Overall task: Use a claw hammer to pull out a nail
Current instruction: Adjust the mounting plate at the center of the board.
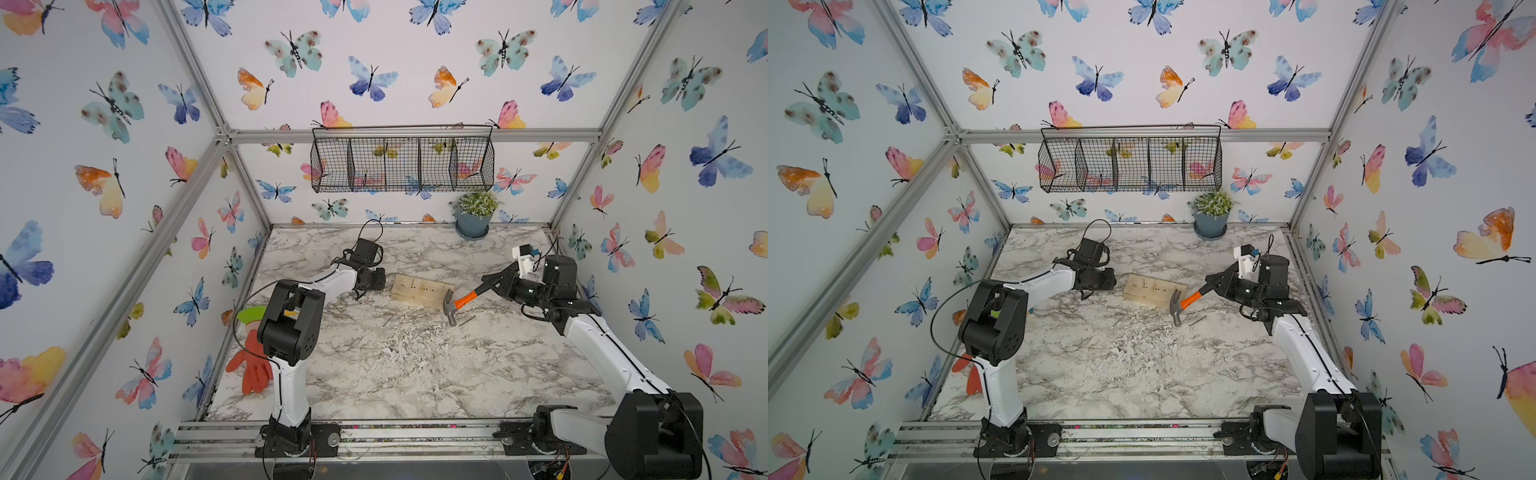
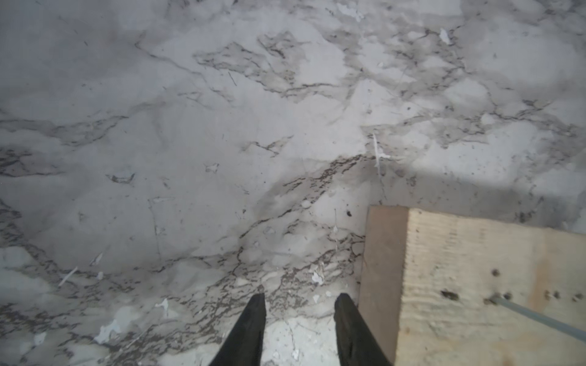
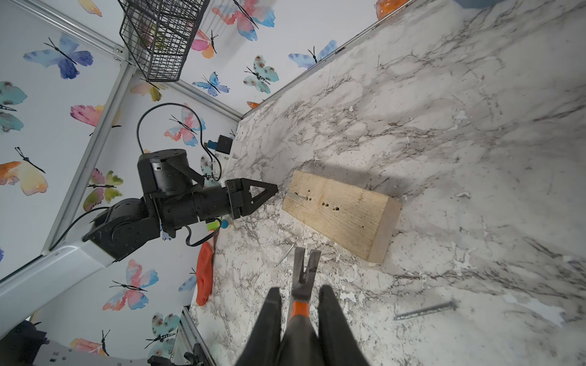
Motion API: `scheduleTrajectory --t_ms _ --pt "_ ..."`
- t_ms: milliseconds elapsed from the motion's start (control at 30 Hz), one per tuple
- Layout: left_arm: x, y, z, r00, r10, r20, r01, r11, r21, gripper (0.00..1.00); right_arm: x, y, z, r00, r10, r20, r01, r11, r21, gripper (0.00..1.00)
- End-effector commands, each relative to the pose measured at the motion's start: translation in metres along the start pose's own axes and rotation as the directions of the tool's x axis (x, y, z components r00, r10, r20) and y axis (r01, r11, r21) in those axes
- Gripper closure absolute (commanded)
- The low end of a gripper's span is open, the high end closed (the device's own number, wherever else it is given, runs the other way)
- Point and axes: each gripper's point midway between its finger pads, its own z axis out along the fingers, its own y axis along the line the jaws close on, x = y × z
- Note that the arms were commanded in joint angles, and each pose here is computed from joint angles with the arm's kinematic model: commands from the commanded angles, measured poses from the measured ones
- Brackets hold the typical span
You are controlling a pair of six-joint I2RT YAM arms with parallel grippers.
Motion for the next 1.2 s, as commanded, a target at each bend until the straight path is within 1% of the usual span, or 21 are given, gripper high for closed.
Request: scheduleTrajectory --t_ms 0,133,333,433,733,800,1067,1167 --pt "-0.006 0.014 0.015 1.0 -0.012 -0.005 0.011 0.997 -0.072 0.62 -0.007 0.016 -0.006 0.999 -0.036 0.028 0.038 0.998 -0.052 0.97" --pt "-0.002 0.006 0.023 1.0 -0.005 -0.031 0.004 0.999 -0.038 0.62 -0.005 0.013 -0.003 0.999 -0.031 0.022 0.032 0.998 -0.052 0.97" --pt "0.017 -0.008 0.015 1.0 0.001 -0.031 -0.001 1.0 0.02 0.63 -0.004 0.011 0.0 1.0 -0.024 0.017 0.025 0.998 -0.057 0.97" --pt "0.022 -0.018 0.01 0.999 0.032 -0.019 -0.031 0.999 0.038 0.63 -0.003 0.01 0.002 1.0 -0.021 0.013 0.022 0.998 -0.064 0.97" --pt "0.032 -0.042 0.013 0.993 0.121 -0.007 -0.12 0.988 0.097 0.63 0.0 0.01 0.0 1.0 -0.022 0.015 0.022 0.998 -0.061 0.97" --pt "0.027 -0.05 0.002 0.991 0.128 0.023 -0.13 0.985 0.115 0.63 0.001 0.009 0.0 1.0 -0.02 0.014 0.021 0.998 -0.059 0.97" --pt "0.04 -0.075 -0.014 0.981 0.188 0.039 -0.192 0.967 0.168 0.63 -0.001 0.005 0.003 1.0 -0.022 0.013 0.022 0.999 -0.048 0.97" --pt "0.044 -0.076 -0.019 0.979 0.198 0.043 -0.202 0.968 0.151 0.63 -0.002 0.004 0.005 0.999 -0.031 0.01 0.031 0.999 -0.035 0.97"
